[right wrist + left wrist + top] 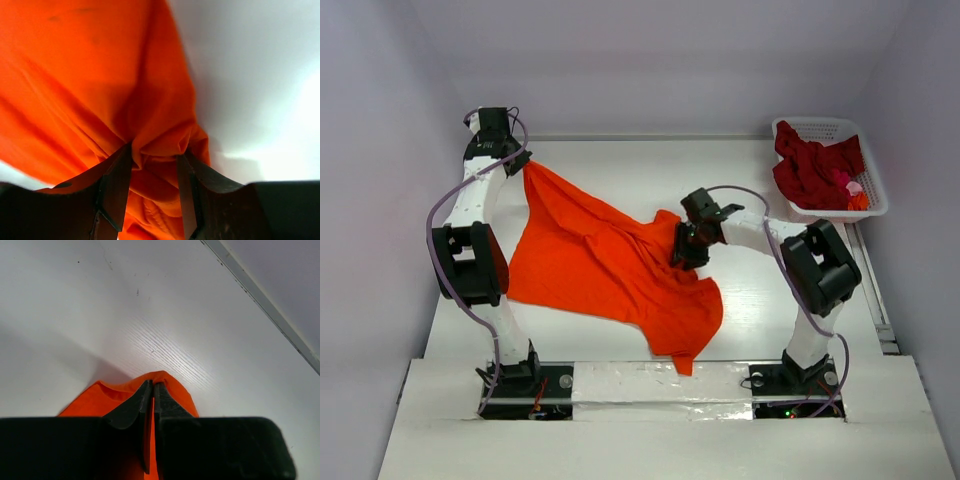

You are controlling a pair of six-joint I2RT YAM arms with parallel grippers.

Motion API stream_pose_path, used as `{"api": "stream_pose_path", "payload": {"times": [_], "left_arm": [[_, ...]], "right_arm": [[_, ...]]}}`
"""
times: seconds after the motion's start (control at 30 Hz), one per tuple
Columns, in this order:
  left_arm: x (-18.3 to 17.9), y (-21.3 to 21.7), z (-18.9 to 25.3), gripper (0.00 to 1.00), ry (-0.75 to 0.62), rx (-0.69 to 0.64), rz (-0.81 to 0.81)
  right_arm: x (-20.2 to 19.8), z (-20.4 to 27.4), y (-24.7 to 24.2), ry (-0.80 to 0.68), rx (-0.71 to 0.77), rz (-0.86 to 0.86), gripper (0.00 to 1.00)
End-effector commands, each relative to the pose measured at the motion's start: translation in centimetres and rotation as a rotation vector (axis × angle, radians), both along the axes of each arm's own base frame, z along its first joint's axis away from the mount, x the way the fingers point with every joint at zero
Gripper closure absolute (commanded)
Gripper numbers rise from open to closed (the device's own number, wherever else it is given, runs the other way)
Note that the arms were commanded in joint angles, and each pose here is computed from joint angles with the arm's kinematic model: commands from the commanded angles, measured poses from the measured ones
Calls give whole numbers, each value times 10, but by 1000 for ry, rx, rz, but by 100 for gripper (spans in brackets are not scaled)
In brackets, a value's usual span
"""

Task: Fold and stack the t-shirts
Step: Flatten the tshirt out

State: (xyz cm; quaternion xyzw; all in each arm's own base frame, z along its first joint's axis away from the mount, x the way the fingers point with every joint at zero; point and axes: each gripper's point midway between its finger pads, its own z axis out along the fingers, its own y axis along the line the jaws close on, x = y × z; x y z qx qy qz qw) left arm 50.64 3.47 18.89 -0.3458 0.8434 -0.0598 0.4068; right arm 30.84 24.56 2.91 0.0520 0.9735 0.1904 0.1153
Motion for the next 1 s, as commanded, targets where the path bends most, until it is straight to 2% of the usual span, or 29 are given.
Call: {"api": "stream_pose_path", "payload": {"times": [0.0,0.17,0.2,0.37,0.47,0.5,0.63,0.97], "left_arm": [[4,7,47,100,-102,29,13],[5,7,48,100,-105,28,14],[6,7,47,100,-103,28,12],[7,5,50,100,-106,19,8],[7,6,52,100,-109,20,9],[7,6,53,100,-111,20,9],[8,6,53,100,-110,22,8],[8,6,51,100,-106,24,4]], "right_arm": [[-42,-3,6,72,-29,56,54],[-10,64,-10,-132,-107,16,52],[6,87,-4,-194,-92,16,51],[48,114,0,-273,-116,-23,50],[75,103,-1,-272,-123,-51,49],[79,78,-1,-221,-145,-45,49],[94,40,4,-143,-165,-24,52],[120,30,6,-120,-123,-64,53]]}}
